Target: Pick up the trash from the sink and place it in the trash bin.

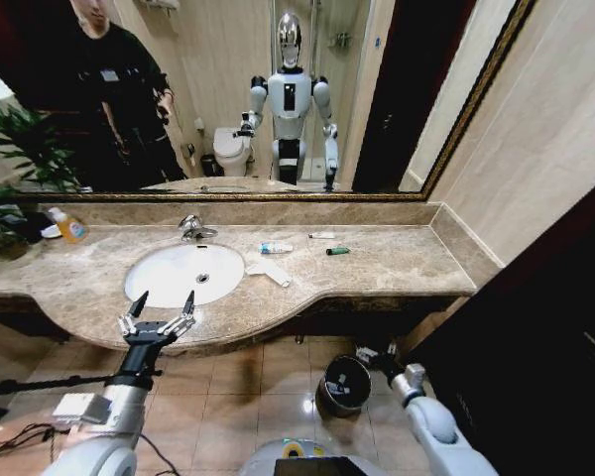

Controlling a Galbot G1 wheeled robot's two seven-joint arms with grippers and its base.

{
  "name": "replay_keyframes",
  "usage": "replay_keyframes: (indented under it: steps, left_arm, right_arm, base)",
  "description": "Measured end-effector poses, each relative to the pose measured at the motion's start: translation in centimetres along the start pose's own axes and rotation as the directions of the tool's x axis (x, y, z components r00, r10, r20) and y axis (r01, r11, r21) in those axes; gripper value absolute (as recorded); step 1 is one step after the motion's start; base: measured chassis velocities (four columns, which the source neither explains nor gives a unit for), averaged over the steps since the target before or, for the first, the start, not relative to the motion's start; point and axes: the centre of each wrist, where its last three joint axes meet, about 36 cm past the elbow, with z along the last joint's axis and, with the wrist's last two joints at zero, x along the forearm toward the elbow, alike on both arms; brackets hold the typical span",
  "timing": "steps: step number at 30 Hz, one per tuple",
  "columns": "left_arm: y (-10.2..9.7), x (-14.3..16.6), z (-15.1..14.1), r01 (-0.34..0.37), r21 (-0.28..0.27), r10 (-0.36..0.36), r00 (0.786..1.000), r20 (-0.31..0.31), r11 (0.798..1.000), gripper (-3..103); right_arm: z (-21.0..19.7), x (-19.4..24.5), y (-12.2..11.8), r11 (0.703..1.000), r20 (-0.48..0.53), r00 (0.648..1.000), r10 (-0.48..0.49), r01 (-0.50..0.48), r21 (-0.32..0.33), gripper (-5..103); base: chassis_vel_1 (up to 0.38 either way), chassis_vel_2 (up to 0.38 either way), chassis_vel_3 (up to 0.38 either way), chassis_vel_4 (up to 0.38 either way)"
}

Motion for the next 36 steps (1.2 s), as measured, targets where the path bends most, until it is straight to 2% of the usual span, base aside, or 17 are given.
replay_keyframes:
  steps: [5, 10, 13, 20, 24, 36]
  left_arm:
    - [0.0, 0.0, 0.0, 0.0, 0.0, 0.0, 1.0, 0.0, 1.0, 100]
    - [0.0, 0.0, 0.0, 0.0, 0.0, 0.0, 1.0, 0.0, 1.0, 100]
    - [0.0, 0.0, 0.0, 0.0, 0.0, 0.0, 1.0, 0.0, 1.0, 100]
    - [0.0, 0.0, 0.0, 0.0, 0.0, 0.0, 1.0, 0.0, 1.0, 100]
    - [0.0, 0.0, 0.0, 0.0, 0.0, 0.0, 1.0, 0.0, 1.0, 100]
    - [0.0, 0.0, 0.0, 0.0, 0.0, 0.0, 1.0, 0.0, 1.0, 100]
  right_arm:
    - [-5.4, 0.1, 2.6, 0.999, 0.097, 0.994, -0.042, 0.042, 0.01, 100]
    - [-9.5, -2.0, 3.9, 0.993, 0.098, 0.989, -0.115, 0.118, -0.025, 100]
    - [-10.4, -3.8, 3.8, 0.985, 0.086, 0.982, -0.17, 0.172, -0.019, 100]
    - [-11.1, -9.3, 4.3, 0.962, 0.067, 0.96, -0.273, 0.271, 0.025, 100]
    - [-11.6, -13.5, 5.6, 0.945, 0.045, 0.945, -0.325, 0.323, 0.046, 100]
    - [-10.8, -20.9, 8.8, 0.914, -0.049, 0.916, -0.398, 0.401, 0.066, 100]
  base:
    - [0.0, 0.0, 0.0, 0.0]
    - [0.0, 0.0, 0.0, 0.0]
    - [0.0, 0.0, 0.0, 0.0]
    - [0.0, 0.0, 0.0, 0.0]
    - [0.0, 0.0, 0.0, 0.0]
    - [0.0, 0.0, 0.0, 0.0]
